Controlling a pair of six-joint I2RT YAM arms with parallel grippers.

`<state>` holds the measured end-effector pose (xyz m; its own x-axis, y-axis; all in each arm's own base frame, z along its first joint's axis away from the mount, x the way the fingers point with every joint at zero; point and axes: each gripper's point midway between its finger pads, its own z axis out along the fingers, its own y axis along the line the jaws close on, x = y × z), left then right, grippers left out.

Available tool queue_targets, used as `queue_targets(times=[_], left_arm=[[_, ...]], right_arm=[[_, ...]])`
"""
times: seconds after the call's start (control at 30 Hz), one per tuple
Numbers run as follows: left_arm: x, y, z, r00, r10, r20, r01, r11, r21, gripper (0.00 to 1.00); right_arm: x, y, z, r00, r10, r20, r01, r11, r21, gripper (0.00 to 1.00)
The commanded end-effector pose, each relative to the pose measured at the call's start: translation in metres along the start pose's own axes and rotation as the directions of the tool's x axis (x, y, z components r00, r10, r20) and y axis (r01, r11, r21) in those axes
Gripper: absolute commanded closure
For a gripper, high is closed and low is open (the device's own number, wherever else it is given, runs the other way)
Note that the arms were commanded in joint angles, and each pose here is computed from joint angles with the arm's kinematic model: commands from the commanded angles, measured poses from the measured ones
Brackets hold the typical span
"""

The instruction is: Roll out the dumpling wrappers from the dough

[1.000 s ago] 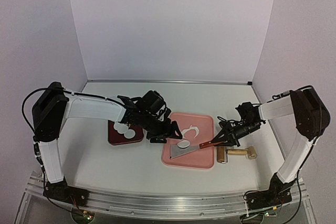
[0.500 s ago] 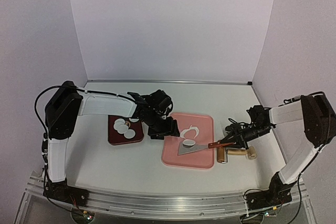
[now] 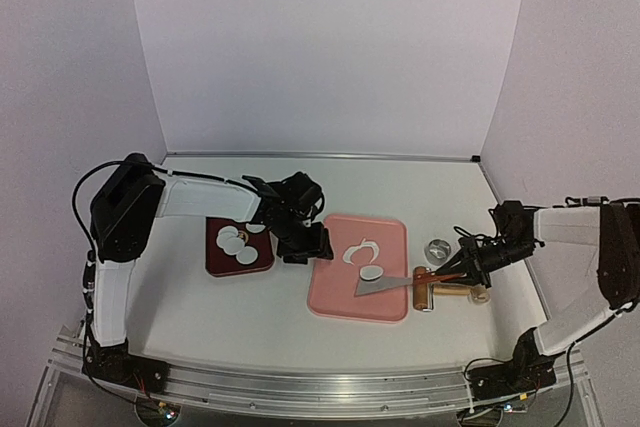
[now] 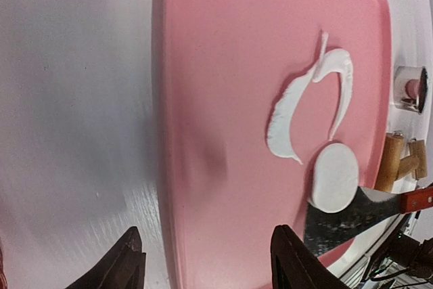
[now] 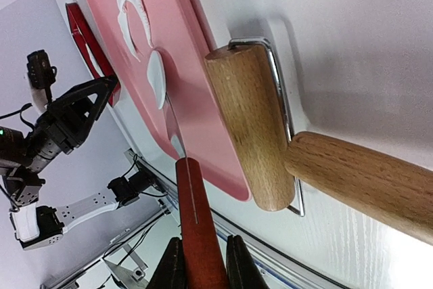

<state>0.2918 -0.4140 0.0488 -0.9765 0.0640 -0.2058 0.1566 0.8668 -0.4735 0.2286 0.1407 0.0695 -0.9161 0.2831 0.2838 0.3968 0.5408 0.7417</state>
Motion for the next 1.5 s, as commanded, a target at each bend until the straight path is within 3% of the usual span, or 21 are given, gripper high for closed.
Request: queue_targets(times=[0.0,0.37,0.63,1.1,1.47], left_arm=[[-0.011,0.004,0.014,0.999,0.033,0.01,-0.033,0.999,-0.028,0.43],[-0.012,0.007,0.021,0.999,0.048,-0.007,-0.049,0.998,-0.029,0.44],[-0.013,0.006,0.025,0.998,0.057,-0.017,-0.057,0.998,-0.01,0.46],[-0.017,-0.003,0.021,0.995,0.096,-0.007,-0.096,0.995,0.035,0.48],[-0.016,-0.002,0.018,0.995,0.095,-0.004,-0.095,0.995,0.028,0.48]], right_arm=[[0.011,-0.105,-0.026,0.958,0.23,0.174,-0.285,0.853,0.438,1.0],[0.005,-0.112,-0.047,0.936,0.22,0.274,-0.326,0.834,0.444,1.0],[-0.02,-0.106,-0.047,0.924,0.187,0.335,-0.315,0.868,0.385,1.0],[-0.065,-0.06,-0.042,0.901,0.047,0.432,-0.104,0.988,0.11,1.0],[-0.087,-0.056,-0.038,0.887,0.006,0.461,-0.043,0.997,0.069,1.0]])
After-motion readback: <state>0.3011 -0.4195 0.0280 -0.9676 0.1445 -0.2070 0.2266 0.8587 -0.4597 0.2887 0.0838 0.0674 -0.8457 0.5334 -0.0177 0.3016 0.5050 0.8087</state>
